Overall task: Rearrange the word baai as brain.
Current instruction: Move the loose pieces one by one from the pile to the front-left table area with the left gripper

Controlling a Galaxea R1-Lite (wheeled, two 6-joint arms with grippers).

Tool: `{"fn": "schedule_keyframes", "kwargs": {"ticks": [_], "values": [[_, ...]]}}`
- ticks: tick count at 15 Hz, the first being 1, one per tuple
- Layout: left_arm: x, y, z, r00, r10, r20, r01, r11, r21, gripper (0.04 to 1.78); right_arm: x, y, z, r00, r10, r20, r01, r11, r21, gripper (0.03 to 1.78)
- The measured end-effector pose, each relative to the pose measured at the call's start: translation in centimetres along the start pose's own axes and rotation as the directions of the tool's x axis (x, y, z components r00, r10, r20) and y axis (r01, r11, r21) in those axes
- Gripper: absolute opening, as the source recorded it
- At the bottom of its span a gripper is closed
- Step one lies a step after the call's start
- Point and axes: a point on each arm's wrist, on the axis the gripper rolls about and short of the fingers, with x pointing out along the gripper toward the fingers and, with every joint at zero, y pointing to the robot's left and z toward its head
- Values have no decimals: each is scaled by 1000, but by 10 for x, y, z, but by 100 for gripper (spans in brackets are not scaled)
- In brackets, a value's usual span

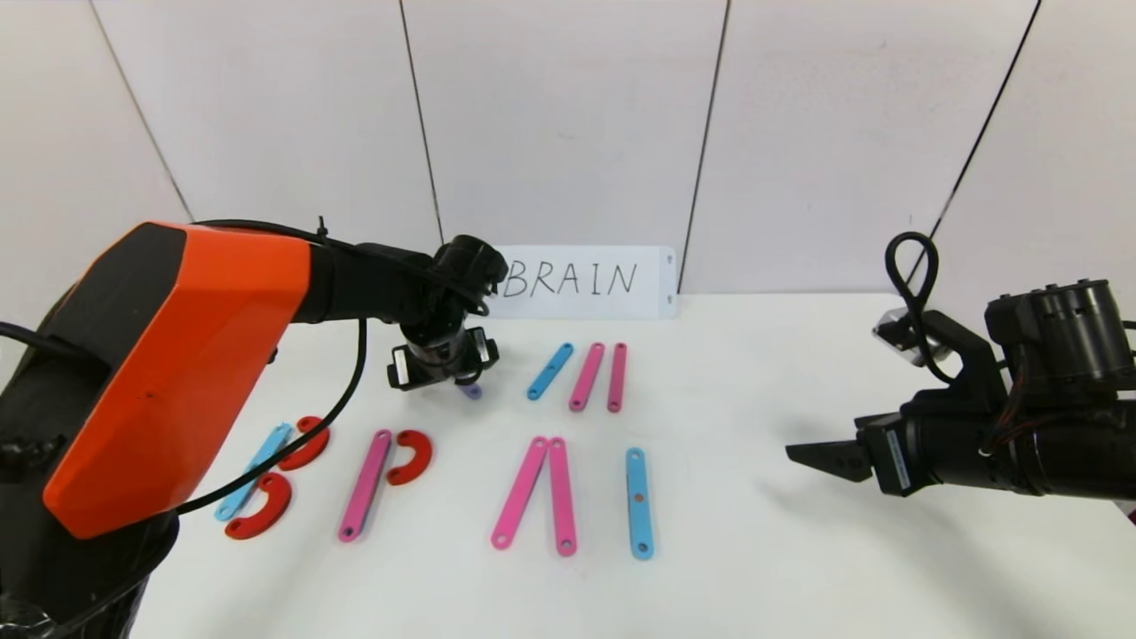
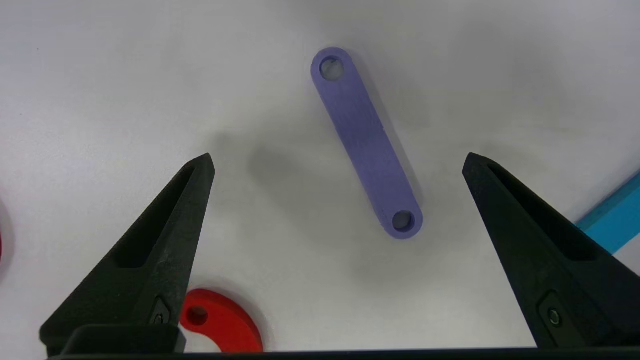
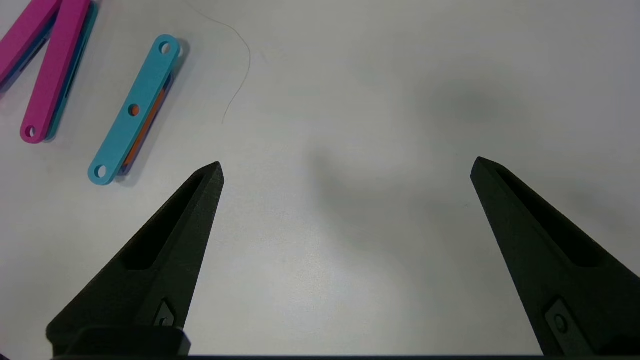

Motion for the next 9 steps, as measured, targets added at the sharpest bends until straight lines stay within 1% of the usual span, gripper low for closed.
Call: {"fn": "schedule_keyframes", "kwargs": {"ticks": [3,5,7,8,9], "values": [[10,0,1,1000,11,2,-11,1000,-9,174,0,0,0,1000,1,0,-1,1000,1,173],[14,0,1,1000,16,-3,-16,1000,-10,169,0,0,0,1000,2,-1,-2,1000,-1,173],[16,0,0,1000,19,-6,-19,1000,-9,153,1,1,-1,1000,5,-3,-5,1000,-3,173],[16,0,0,1000,20,-8,-20,1000,-8,142,1,1,-1,1000,4,-3,-4,1000,-3,173],[16,0,0,1000,20,-9,-21,1000,-5,128,1,1,-1,1000,4,-4,-4,1000,-3,173]]}}
